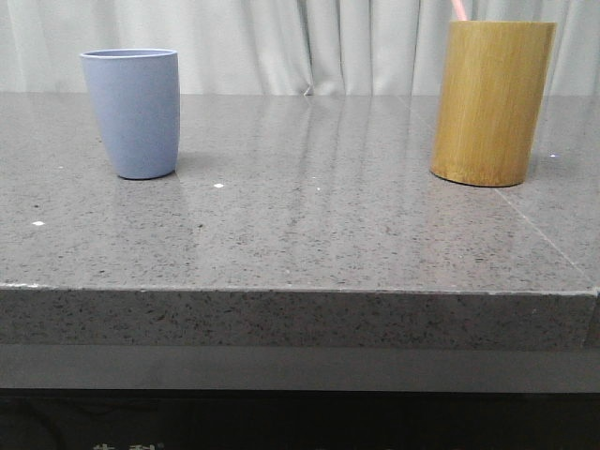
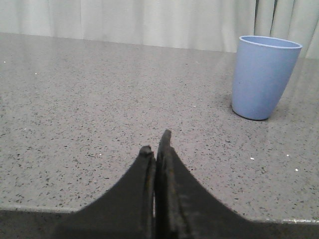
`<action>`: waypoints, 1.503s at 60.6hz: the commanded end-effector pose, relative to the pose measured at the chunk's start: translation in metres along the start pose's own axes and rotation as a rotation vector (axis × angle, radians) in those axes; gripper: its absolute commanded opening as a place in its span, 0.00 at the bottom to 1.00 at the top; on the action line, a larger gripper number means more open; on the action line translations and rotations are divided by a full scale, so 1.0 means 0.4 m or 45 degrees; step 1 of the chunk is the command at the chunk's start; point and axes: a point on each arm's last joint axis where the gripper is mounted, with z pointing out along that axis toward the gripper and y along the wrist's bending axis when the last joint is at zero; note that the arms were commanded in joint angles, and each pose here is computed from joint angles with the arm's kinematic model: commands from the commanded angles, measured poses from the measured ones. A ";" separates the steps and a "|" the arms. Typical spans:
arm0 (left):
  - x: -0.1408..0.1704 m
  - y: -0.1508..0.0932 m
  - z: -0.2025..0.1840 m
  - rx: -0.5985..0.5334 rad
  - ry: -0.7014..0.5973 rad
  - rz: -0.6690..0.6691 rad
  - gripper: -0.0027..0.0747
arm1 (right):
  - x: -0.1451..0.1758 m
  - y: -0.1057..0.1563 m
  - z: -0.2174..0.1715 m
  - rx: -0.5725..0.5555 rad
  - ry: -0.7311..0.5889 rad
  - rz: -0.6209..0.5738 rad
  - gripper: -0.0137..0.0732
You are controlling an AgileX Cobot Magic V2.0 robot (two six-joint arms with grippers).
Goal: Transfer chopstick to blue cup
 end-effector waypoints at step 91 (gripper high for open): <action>-0.020 0.001 -0.006 -0.006 -0.137 -0.014 0.01 | -0.018 0.000 -0.005 0.001 -0.103 -0.005 0.09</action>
